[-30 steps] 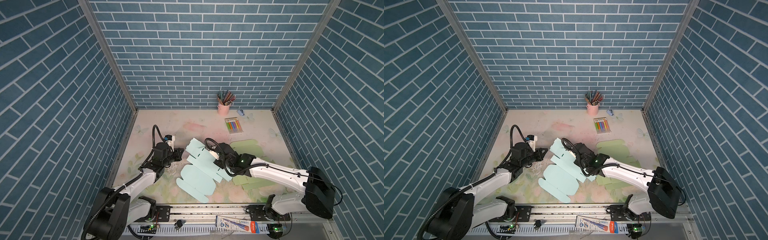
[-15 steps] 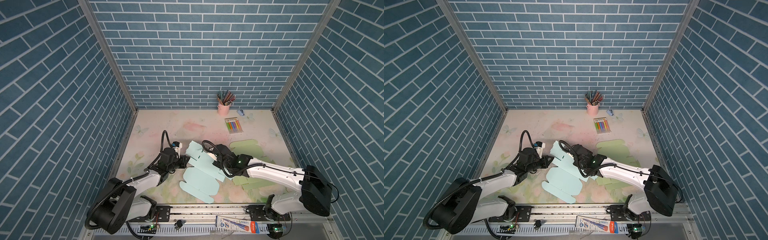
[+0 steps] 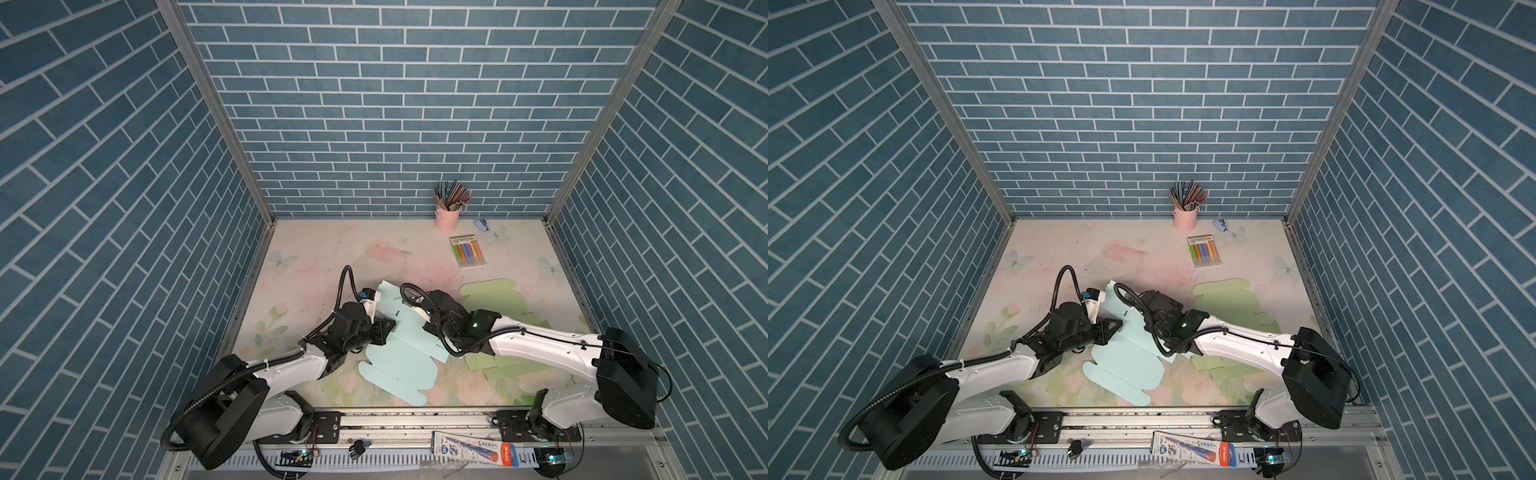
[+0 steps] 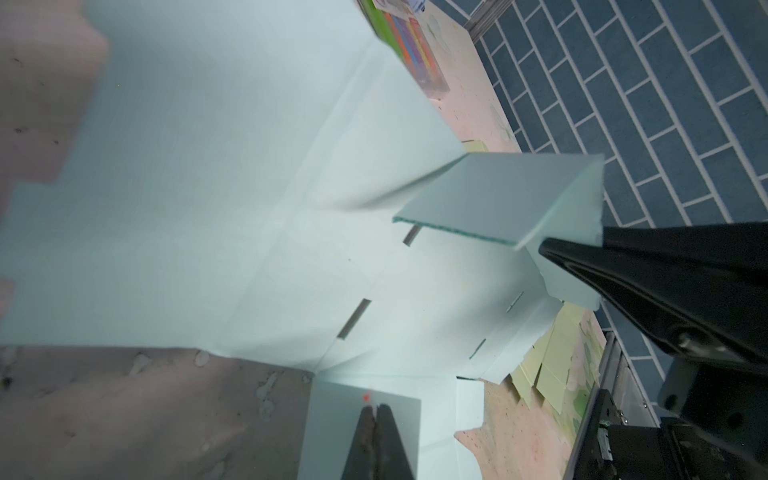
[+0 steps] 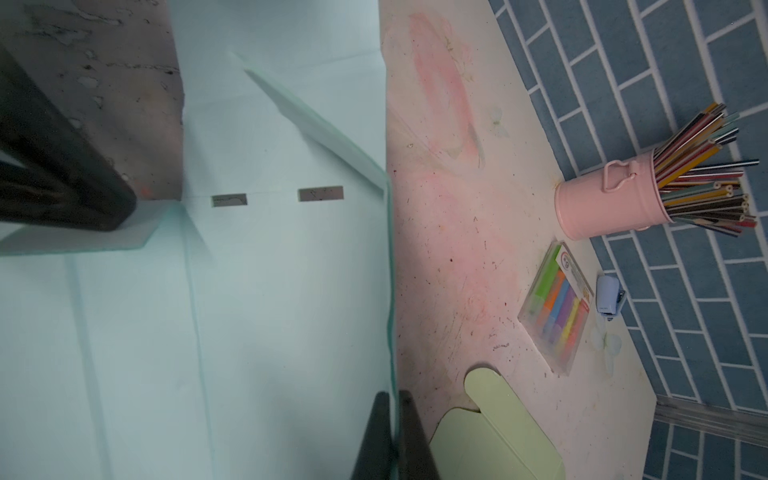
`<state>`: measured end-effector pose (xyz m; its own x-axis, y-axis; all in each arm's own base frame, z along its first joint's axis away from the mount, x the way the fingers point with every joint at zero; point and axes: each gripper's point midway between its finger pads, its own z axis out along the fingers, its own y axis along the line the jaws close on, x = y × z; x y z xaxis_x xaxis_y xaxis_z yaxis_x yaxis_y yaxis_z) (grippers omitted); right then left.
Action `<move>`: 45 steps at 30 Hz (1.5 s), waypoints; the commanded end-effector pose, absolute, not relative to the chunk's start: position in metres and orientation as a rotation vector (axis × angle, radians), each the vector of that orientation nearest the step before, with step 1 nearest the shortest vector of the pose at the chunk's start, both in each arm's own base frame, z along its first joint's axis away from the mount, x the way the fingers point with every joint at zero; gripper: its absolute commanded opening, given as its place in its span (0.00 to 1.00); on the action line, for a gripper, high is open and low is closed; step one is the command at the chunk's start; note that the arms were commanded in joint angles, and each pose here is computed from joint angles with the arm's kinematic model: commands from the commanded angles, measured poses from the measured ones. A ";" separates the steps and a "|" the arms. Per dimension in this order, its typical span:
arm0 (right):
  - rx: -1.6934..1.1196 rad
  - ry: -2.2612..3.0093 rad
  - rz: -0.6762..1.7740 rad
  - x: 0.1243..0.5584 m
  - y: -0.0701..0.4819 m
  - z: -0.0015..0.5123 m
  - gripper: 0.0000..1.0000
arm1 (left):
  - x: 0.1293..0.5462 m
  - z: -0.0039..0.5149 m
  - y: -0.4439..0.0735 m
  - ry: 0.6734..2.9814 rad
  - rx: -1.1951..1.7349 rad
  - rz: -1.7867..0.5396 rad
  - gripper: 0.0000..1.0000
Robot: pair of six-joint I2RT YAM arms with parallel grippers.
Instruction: Fold the paper box
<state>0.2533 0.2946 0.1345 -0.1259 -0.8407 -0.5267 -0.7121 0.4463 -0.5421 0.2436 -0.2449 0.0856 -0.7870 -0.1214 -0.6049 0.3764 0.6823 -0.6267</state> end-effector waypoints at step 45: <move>-1.609 1.261 -0.609 0.232 0.318 0.134 0.00 | 0.303 0.092 -0.205 2.161 0.158 -1.101 0.00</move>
